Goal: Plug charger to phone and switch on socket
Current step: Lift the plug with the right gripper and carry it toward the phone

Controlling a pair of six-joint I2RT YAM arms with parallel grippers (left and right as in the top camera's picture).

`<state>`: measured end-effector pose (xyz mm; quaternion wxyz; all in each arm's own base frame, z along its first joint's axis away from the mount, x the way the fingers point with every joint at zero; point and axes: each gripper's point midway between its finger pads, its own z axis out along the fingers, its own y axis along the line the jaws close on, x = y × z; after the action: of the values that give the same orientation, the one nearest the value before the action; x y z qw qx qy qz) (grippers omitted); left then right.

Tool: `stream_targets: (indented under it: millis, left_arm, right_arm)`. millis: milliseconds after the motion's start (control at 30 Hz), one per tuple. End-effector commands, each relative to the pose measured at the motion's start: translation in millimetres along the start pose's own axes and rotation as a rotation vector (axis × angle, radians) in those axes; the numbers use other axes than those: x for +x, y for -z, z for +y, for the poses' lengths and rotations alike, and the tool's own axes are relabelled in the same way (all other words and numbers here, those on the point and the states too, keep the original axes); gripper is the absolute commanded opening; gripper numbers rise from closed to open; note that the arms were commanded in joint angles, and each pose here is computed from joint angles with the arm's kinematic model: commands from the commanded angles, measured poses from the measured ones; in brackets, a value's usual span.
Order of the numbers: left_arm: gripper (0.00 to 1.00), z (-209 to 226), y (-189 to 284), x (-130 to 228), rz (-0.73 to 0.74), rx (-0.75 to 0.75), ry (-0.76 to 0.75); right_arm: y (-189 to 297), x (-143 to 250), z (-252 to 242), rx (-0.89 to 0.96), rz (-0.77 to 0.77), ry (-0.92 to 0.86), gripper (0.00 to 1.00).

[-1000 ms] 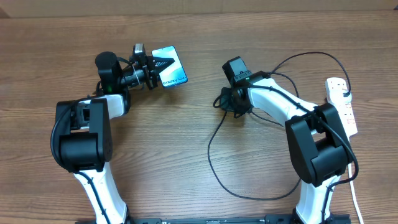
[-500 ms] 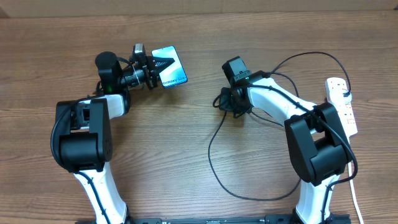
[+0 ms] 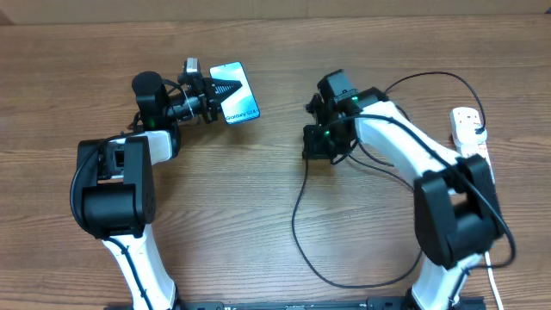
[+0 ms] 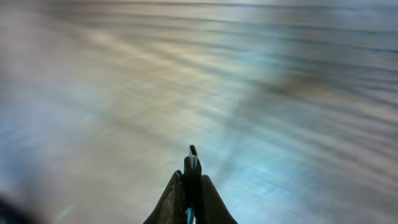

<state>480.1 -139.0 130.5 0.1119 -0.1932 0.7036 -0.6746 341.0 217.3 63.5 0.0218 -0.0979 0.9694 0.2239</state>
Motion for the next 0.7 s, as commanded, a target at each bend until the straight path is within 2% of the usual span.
stream_targets:
  millis: [0,333,667]
  left_arm:
    - [0.04,-10,-4,-1,0.017,0.014,-0.126]
    - [0.04,-10,-18,11,0.047,0.014,-0.184]
    - [0.05,-9,-47,18,0.002,0.000,-0.140]
  right_arm:
    - [35,-5,40,-0.154,-0.061,0.152,0.04]
    - [52,22,85,-0.433,0.005,0.303,0.04]
    - [53,20,87,-0.450,-0.007,0.327,0.04]
